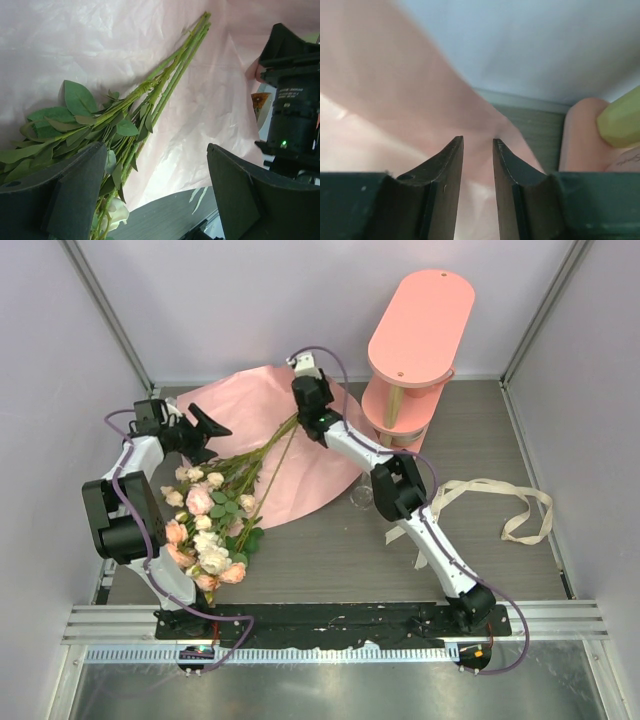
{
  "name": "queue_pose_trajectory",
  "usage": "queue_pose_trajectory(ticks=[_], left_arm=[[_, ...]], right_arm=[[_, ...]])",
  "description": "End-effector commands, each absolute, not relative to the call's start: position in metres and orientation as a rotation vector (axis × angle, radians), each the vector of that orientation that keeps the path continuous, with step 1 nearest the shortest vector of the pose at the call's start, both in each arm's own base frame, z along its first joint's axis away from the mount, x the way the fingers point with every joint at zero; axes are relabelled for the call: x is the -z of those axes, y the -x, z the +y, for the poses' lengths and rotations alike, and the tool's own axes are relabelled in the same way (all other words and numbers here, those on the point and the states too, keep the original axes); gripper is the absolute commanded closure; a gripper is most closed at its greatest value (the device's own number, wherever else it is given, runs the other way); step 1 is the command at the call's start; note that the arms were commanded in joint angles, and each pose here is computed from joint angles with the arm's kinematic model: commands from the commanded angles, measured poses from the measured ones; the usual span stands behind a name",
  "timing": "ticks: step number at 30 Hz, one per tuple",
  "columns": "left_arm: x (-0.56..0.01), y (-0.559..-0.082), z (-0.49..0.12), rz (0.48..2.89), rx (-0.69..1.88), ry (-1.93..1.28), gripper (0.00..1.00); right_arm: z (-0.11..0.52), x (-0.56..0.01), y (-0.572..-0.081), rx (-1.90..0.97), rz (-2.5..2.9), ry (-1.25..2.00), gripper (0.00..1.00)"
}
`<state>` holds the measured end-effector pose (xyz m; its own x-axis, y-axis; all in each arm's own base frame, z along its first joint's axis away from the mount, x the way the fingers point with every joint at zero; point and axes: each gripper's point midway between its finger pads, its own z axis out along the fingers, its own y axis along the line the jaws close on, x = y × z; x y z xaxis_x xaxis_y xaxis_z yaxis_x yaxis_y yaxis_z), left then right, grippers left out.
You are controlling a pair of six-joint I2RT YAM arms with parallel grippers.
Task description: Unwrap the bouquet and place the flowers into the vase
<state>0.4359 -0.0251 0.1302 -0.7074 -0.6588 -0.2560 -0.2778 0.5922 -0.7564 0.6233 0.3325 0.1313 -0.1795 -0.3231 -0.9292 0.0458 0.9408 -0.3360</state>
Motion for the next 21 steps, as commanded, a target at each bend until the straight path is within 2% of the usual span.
queue_pose_trajectory(ticks=[1,6,14,21], left_arm=[[-0.155,-0.440,-0.031,2.232,1.001,0.679,0.15],[-0.153,-0.439,-0.032,2.235,1.001,0.676,0.14],[-0.157,-0.438,-0.034,2.231,1.005,0.661,0.14],[-0.157,-0.437,-0.036,2.234,1.008,0.656,0.14]], right_arm=[[0.309,-0.173,-0.652,0.313,1.585,0.098,0.64],[0.317,-0.191,-0.668,0.200,1.533,0.141,0.64],[0.380,-0.205,-0.626,0.197,1.486,0.291,0.62],[0.385,-0.210,-0.619,0.197,1.492,0.308,0.57]])
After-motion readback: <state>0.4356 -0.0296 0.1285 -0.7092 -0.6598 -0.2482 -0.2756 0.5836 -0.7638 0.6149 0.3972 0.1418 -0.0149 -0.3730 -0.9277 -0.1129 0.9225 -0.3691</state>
